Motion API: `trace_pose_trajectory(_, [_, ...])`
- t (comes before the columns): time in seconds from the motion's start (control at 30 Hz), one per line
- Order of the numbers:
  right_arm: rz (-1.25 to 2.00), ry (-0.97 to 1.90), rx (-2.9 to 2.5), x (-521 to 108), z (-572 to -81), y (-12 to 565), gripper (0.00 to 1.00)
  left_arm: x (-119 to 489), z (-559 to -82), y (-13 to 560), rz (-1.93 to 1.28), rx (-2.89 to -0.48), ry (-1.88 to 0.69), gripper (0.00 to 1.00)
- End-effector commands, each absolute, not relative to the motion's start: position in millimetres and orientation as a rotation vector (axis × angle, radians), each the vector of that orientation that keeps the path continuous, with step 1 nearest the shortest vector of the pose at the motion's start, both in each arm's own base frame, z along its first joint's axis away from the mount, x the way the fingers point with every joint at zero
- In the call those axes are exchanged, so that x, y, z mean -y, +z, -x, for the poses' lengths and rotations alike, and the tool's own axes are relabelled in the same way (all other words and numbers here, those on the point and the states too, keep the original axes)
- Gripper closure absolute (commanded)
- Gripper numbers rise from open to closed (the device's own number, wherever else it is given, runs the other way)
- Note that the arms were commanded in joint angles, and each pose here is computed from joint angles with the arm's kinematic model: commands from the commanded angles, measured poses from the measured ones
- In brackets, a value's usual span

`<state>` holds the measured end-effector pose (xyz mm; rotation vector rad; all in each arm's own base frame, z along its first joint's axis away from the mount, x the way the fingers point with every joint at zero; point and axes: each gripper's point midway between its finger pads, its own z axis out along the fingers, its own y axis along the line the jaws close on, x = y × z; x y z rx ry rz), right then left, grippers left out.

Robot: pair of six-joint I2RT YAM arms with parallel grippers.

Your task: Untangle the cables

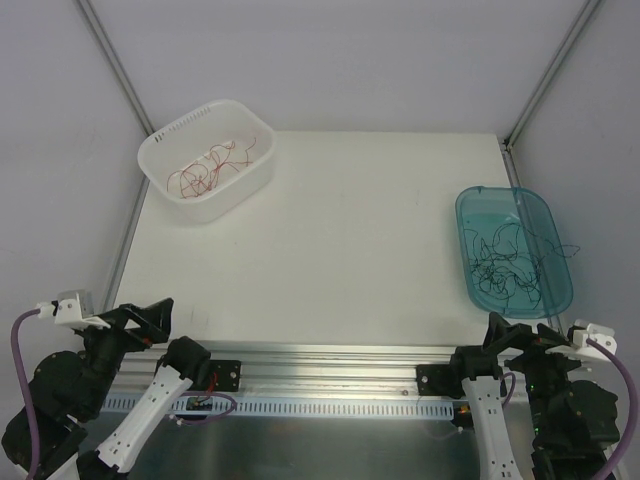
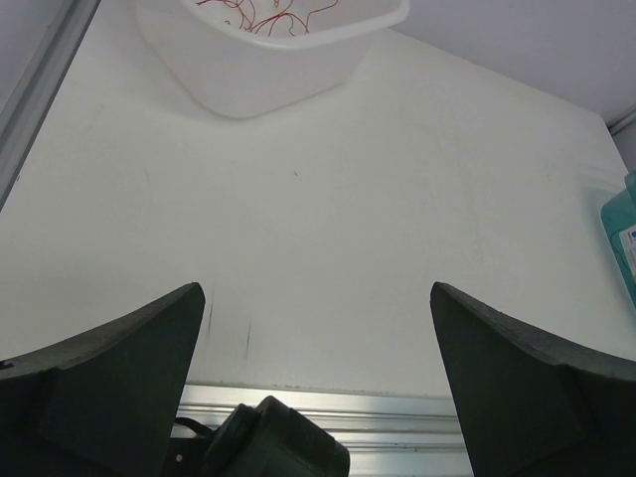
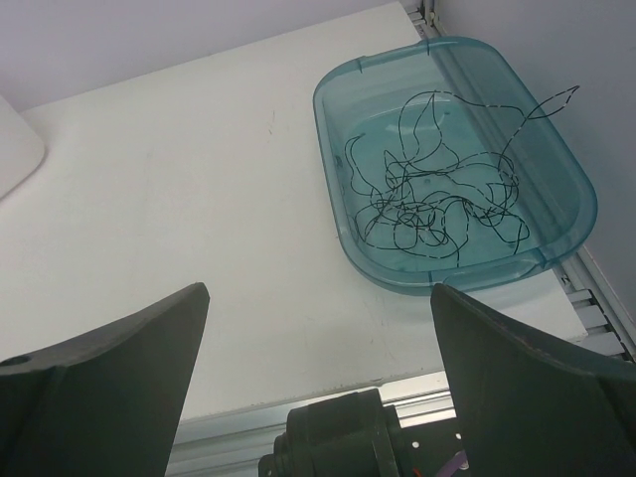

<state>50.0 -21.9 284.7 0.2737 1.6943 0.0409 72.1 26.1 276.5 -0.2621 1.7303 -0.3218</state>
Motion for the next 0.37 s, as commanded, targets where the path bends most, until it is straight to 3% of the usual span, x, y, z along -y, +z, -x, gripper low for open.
trace_pose_trajectory(0.0, [-0.268, 0.087, -1.494, 23.1, -17.2, 290.4, 0.00, -45.3, -49.5, 281.0, 0.349, -1.563, -0.386, 0.01])
trace_pose_trajectory(0.33, [-0.240, 0.103, -1.491, 18.4, -19.2, 294.2, 0.00, -43.0, -55.2, 281.9, 0.389, -1.554, -0.409, 0.01])
